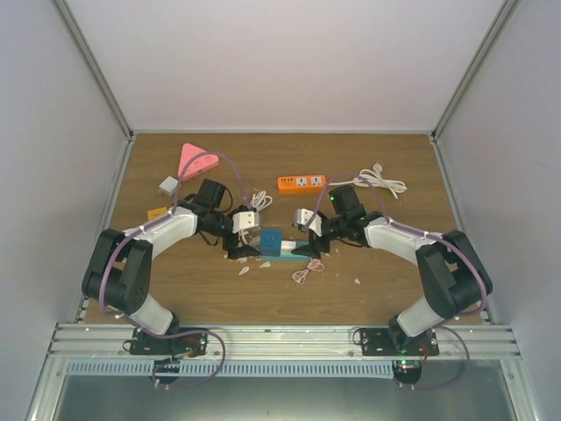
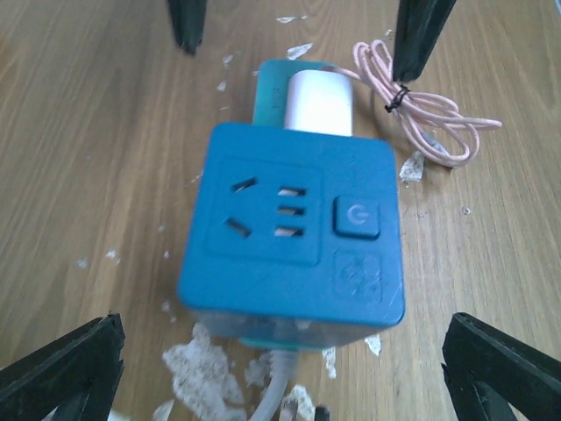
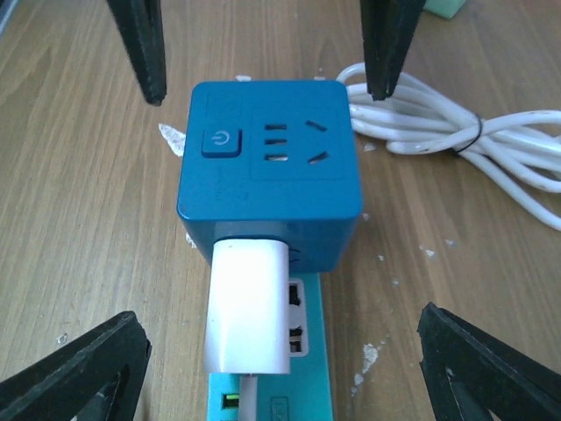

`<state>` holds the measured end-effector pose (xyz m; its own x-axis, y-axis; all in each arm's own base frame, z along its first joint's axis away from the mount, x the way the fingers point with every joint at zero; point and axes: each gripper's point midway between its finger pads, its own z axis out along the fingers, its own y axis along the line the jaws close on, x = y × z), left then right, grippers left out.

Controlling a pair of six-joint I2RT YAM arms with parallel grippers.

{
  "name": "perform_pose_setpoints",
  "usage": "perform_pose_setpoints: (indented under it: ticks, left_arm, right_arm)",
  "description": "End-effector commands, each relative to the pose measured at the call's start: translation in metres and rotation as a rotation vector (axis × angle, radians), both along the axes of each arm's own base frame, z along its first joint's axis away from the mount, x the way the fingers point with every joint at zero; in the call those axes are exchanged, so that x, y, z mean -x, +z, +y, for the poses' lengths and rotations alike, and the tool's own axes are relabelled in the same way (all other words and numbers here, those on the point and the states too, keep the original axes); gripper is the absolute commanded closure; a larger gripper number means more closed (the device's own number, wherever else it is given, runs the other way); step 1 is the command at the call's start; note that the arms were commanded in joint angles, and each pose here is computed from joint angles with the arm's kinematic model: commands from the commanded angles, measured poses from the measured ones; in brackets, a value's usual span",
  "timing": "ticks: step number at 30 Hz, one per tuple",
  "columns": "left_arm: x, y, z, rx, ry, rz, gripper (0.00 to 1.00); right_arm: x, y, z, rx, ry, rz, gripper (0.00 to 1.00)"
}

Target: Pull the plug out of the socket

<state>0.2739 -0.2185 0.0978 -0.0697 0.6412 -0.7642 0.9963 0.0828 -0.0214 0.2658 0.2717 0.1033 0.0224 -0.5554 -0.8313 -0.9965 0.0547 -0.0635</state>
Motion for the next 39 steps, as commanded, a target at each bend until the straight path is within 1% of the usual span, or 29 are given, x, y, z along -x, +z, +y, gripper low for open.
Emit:
perform_pose_setpoints:
  ticks: [1, 4, 8, 15, 19, 21, 23, 26, 31, 34, 39]
  left_arm:
    - [-0.006, 0.011, -0.024, 0.063, -0.042, -0.141, 0.01]
    - [-0.006, 0.006, -0.031, 0.060, -0.051, -0.157, 0.01]
    - [-0.005, 0.002, -0.037, 0.062, -0.063, -0.156, 0.01]
    - [0.000, -0.009, -0.042, 0.042, -0.083, -0.125, 0.13]
    - [0.000, -0.012, -0.042, 0.038, -0.077, -0.123, 0.17]
    - [0.002, -0.014, -0.041, 0.034, -0.079, -0.118, 0.22]
    - [0.003, -0.017, -0.040, 0.025, -0.076, -0.114, 0.27]
    - [0.005, -0.020, -0.038, 0.015, -0.073, -0.111, 0.40]
    - [0.006, -0.026, -0.032, -0.030, -0.064, -0.106, 0.59]
    - [0.003, -0.030, -0.028, -0.065, -0.054, -0.107, 0.68]
    - [0.001, -0.035, -0.023, -0.102, -0.046, -0.098, 0.78]
  right_arm:
    - [-0.003, -0.019, 0.006, 0.086, -0.021, 0.006, 0.16]
    - [-0.006, -0.024, 0.012, 0.110, -0.030, -0.008, 0.21]
    - [-0.008, -0.027, 0.018, 0.125, -0.033, -0.019, 0.30]
    - [-0.004, -0.028, 0.025, 0.125, -0.008, -0.013, 0.49]
    - [0.002, -0.032, 0.026, 0.138, 0.014, 0.001, 0.53]
    - [0.004, -0.035, 0.024, 0.151, 0.017, 0.015, 0.55]
    - [0.006, -0.038, 0.021, 0.165, 0.015, 0.020, 0.60]
    - [0.008, -0.043, 0.017, 0.186, 0.009, 0.021, 0.67]
    - [0.007, -0.046, 0.009, 0.214, -0.006, 0.022, 0.72]
    - [0.004, -0.049, 0.004, 0.228, -0.020, 0.034, 0.76]
    - [0.001, -0.052, -0.009, 0.241, -0.042, 0.065, 0.85]
